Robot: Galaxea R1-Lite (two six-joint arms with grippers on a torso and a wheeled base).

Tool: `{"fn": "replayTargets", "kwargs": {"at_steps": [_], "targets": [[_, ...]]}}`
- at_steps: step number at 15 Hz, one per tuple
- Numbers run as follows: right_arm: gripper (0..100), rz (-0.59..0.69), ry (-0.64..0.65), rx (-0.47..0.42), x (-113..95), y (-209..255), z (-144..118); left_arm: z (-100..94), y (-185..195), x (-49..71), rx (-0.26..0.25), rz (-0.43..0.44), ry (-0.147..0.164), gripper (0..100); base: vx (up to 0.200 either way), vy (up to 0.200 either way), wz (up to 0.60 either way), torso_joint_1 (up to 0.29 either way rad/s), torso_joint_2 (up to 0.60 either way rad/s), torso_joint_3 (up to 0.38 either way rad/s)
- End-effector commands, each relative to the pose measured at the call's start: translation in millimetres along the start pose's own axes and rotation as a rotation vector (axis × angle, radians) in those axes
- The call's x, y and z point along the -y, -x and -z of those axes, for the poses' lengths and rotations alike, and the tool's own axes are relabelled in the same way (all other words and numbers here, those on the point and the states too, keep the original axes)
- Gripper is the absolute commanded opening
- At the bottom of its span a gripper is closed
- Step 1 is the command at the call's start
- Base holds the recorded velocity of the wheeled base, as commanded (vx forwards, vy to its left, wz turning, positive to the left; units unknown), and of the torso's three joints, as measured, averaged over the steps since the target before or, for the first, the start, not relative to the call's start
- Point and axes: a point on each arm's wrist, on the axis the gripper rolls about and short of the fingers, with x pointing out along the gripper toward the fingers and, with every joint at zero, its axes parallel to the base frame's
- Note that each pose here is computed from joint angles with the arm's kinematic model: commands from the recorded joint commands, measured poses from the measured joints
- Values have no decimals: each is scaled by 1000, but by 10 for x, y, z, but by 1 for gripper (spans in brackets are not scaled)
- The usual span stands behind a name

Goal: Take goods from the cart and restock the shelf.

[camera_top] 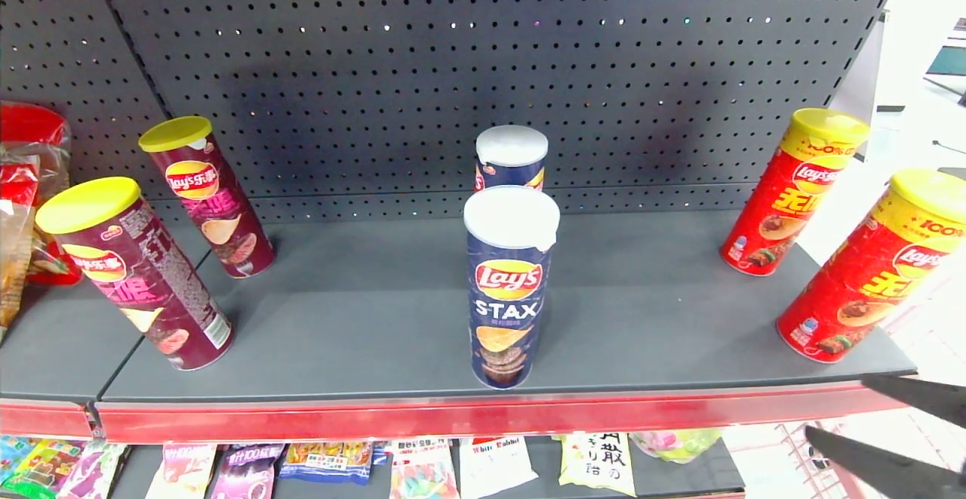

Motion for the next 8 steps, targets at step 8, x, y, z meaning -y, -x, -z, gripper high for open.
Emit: {"fn": "replayTargets", "kwargs": {"at_steps": [8], "targets": [[100,-41,99,-144,-476,-1218,-407,-1,-1,0,-1,0,0,100,0,0,0,0,0,0]]}}
